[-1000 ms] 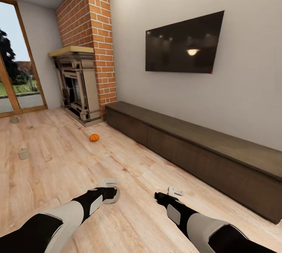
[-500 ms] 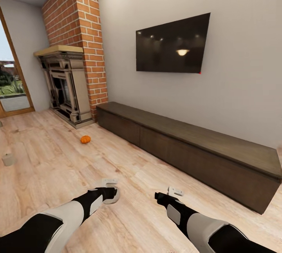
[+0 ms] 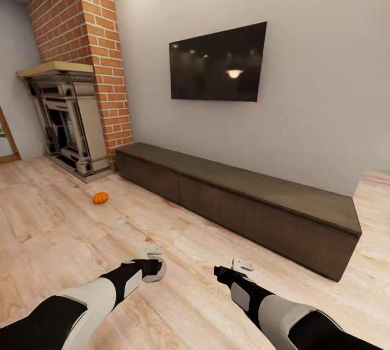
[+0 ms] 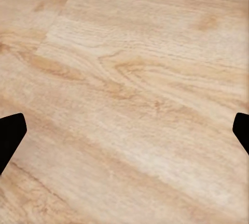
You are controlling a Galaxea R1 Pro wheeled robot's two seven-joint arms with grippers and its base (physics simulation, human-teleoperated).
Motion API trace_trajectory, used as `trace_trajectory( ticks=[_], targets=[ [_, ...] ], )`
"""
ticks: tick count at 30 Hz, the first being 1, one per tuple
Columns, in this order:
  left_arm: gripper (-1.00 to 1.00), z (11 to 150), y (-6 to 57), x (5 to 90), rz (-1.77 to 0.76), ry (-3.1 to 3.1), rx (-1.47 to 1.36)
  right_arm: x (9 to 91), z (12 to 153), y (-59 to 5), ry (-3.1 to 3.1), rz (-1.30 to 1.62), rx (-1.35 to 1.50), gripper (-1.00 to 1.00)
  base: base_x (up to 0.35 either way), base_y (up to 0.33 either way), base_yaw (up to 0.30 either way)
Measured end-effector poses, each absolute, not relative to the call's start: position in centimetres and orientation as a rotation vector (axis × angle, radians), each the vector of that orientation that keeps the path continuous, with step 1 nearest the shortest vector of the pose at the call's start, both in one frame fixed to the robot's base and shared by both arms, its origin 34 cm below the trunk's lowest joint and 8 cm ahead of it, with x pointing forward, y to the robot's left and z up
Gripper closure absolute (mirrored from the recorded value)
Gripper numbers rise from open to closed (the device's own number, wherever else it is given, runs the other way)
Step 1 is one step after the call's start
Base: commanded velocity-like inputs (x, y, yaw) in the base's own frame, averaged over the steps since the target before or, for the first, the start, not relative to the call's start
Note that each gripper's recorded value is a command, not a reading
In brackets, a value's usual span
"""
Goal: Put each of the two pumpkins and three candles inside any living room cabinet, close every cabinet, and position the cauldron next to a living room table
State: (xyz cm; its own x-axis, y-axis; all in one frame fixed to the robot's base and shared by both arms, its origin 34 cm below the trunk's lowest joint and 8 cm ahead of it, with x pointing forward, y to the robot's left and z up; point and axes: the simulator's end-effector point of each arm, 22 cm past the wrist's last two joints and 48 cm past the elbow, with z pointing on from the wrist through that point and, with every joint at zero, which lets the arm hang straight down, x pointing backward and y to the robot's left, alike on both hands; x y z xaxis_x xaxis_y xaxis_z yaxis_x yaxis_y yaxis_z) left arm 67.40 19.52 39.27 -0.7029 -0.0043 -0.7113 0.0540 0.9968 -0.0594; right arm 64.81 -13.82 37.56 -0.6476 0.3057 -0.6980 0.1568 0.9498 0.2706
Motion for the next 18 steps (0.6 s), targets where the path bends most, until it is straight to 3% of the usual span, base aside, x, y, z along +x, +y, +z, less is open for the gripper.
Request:
trace_trajectory(
  ticks=[18],
  targets=[
    [1.00,37.7,19.5,67.0,-0.098,2.376,0.033,64.4,36.1,-13.8,2.311,0.231,0.329,-1.00,0.000,0.000,-0.002]
  ],
)
